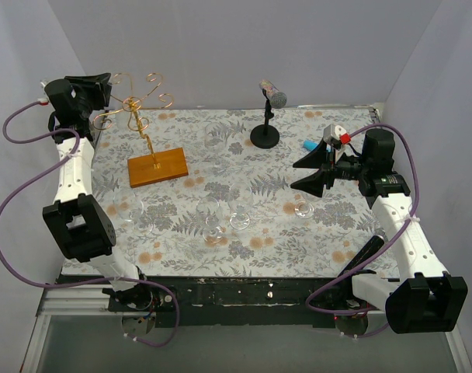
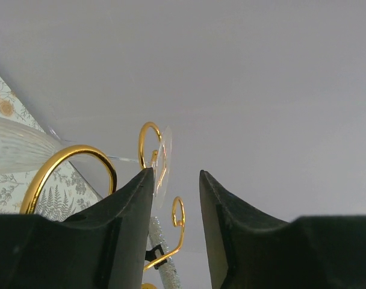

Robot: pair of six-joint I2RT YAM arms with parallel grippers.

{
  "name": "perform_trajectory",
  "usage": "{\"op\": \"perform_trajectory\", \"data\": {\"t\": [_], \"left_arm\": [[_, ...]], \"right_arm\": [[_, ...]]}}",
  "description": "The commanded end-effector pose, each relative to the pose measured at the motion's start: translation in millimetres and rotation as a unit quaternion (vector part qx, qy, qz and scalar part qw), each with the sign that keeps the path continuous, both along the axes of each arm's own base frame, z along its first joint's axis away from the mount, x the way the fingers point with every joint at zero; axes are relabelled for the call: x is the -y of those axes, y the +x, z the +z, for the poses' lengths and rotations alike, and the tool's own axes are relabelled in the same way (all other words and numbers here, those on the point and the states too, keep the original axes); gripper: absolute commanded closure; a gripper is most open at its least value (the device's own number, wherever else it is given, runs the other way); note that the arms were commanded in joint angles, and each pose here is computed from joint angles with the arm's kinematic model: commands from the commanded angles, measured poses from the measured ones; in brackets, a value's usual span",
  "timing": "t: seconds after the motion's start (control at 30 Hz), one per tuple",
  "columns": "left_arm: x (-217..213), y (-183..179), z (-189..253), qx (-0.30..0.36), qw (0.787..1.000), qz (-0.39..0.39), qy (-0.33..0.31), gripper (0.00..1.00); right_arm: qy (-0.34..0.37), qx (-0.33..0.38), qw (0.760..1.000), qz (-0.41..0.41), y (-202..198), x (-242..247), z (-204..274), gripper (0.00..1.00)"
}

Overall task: Place the wine glass upside down on the wine glass rack
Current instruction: Turn the wine glass upside down at the wine rack.

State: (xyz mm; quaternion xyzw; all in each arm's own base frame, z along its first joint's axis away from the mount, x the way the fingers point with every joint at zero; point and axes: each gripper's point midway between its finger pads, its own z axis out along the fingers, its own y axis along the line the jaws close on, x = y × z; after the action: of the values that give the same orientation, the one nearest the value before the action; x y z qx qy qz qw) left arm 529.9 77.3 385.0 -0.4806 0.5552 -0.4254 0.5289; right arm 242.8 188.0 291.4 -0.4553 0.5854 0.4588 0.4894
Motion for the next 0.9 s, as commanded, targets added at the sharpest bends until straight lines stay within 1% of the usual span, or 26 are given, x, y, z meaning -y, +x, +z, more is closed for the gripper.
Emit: {"op": "perform_trajectory", "data": {"t": [0.0, 0.37, 0.47, 0.53, 0.6, 0.73, 0.83, 0.87], "left_arm": [[-2.4, -24.3, 41.8, 0.039, 0.999, 0.019, -0.022, 0.62], [-3.5, -35.9, 52.2, 0.047, 0.998, 0.03, -0.019, 0.6], [-2.3, -41.2, 57.0, 0.053, 0.998, 0.03, -0.015, 0.58], [-0.5, -47.8, 66.5, 0.061, 0.998, 0.03, -0.002, 0.55], [1.8, -56.1, 74.5, 0.07, 0.997, 0.031, 0.013, 0.49], [9.4, -78.8, 86.6, 0.088, 0.995, 0.03, 0.037, 0.35], [22.9, -100.7, 90.6, 0.103, 0.994, 0.012, 0.045, 0.25], [29.0, -109.8, 97.3, 0.12, 0.991, 0.003, 0.051, 0.22]], "right_arm": [[0.002, 0.022, 1.0, 0.002, -0.6, 0.6, 2.9, 0.24], [0.001, 0.022, 1.0, -0.001, 0.5, 0.8, 1.6, 0.23], [0.001, 0.023, 1.0, -0.002, 0.9, 0.9, 1.7, 0.23], [0.001, 0.022, 1.0, -0.002, 0.5, 0.9, 0.9, 0.23], [0.001, 0.022, 1.0, -0.002, 0.5, 0.9, 0.5, 0.23], [0.001, 0.023, 1.0, 0.0, 0.4, 0.5, -0.3, 0.23], [-0.001, 0.03, 1.0, -0.001, 0.4, 1.1, -1.0, 0.23], [-0.001, 0.033, 0.999, -0.001, 0.2, 1.2, -0.8, 0.23]]}}
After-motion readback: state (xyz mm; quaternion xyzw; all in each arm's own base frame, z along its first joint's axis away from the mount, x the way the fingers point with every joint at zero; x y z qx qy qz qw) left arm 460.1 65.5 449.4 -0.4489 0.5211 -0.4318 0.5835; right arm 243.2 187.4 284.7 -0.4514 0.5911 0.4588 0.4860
